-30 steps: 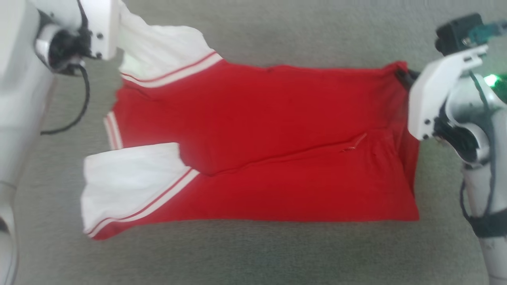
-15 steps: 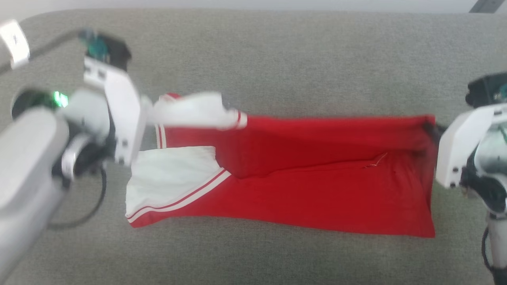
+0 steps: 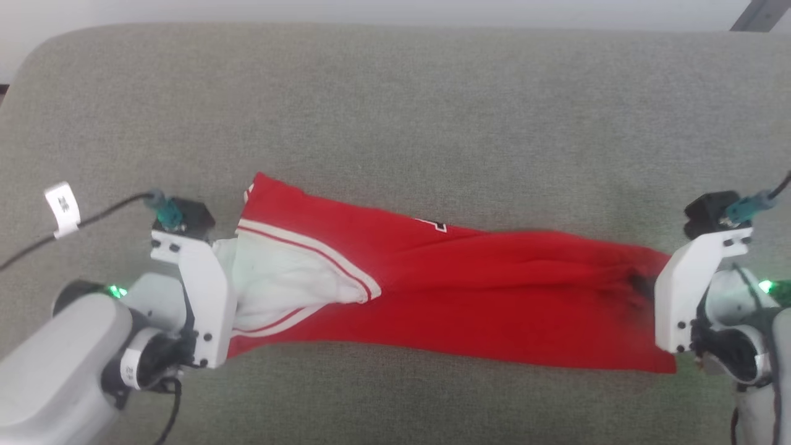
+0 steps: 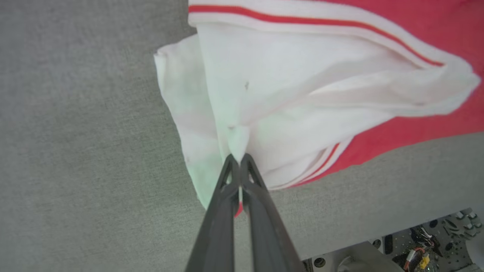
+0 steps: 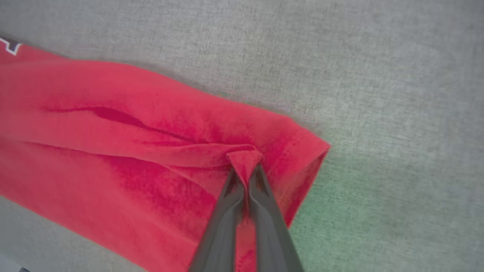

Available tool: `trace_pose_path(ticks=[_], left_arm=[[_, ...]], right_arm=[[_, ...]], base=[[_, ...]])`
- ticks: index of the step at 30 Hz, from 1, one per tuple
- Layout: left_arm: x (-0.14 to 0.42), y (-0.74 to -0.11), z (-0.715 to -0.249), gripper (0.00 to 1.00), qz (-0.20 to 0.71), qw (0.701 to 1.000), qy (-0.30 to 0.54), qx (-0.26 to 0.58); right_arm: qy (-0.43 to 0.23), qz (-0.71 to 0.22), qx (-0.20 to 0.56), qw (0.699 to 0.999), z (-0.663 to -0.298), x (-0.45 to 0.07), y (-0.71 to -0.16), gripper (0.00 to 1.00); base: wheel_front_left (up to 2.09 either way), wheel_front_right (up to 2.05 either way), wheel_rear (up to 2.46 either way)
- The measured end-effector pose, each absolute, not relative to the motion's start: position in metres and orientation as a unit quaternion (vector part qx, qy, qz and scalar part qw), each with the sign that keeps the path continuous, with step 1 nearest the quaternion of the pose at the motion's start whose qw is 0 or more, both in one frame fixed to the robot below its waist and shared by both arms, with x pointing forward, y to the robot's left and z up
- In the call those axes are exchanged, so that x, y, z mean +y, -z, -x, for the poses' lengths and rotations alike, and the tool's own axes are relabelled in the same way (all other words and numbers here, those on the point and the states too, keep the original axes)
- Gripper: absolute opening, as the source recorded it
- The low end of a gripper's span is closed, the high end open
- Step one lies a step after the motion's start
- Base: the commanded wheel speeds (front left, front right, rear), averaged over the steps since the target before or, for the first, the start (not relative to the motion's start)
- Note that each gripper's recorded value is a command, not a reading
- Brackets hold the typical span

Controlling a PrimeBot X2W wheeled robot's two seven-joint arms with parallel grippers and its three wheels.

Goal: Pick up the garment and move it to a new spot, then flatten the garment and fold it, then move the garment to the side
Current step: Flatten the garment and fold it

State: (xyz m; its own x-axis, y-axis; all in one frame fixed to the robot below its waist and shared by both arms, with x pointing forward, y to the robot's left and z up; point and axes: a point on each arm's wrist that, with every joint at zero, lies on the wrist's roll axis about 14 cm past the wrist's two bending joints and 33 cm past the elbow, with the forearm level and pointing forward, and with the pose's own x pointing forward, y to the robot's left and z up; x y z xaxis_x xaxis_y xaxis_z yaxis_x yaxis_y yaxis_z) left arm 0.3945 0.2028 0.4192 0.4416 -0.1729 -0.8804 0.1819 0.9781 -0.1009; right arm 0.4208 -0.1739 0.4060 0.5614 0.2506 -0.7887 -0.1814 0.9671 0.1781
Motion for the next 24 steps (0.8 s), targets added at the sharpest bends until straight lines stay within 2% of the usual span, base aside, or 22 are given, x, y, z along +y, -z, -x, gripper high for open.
trace_pose_path(ticks=[2, 3, 4, 5, 6, 15, 20, 24], left_arm=[[0.200, -0.415, -0.393, 0.00, 0.006, 0.850, 0.107, 0.515], [0.200, -0.414, -0.393, 0.22, 0.006, 0.852, 0.106, 0.513], [0.202, -0.415, -0.394, 0.47, 0.004, 0.856, 0.106, 0.507], [0.202, -0.417, -0.396, 0.84, 0.003, 0.861, 0.106, 0.497], [0.202, -0.419, -0.397, 1.00, 0.006, 0.866, 0.105, 0.489], [0.204, -0.438, -0.397, 1.00, 0.024, 0.897, 0.102, 0.430], [0.210, -0.460, -0.403, 1.00, 0.030, 0.933, 0.094, 0.347], [0.216, -0.477, -0.409, 1.00, 0.037, 0.959, 0.084, 0.267]], right_arm=[[-0.123, -0.037, 0.455, 0.881, -0.418, -0.173, -0.405, 0.00], [-0.125, -0.037, 0.452, 0.882, -0.417, -0.172, -0.407, 0.26], [-0.127, -0.038, 0.448, 0.884, -0.418, -0.171, -0.409, 0.67], [-0.128, -0.040, 0.444, 0.886, -0.418, -0.171, -0.412, 1.00], [-0.128, -0.041, 0.439, 0.888, -0.419, -0.171, -0.414, 1.00], [-0.137, -0.050, 0.396, 0.906, -0.418, -0.167, -0.444, 1.00], [-0.130, -0.065, 0.385, 0.911, -0.412, -0.173, -0.454, 1.00], [-0.111, -0.070, 0.406, 0.904, -0.404, -0.186, -0.448, 1.00]], base=[[0.00, 0.00, 0.00], [0.00, 0.00, 0.00], [0.00, 0.00, 0.00], [0.00, 0.00, 0.00], [0.00, 0.00, 0.00], [0.00, 0.00, 0.00], [0.00, 0.00, 0.00], [0.00, 0.00, 0.00]])
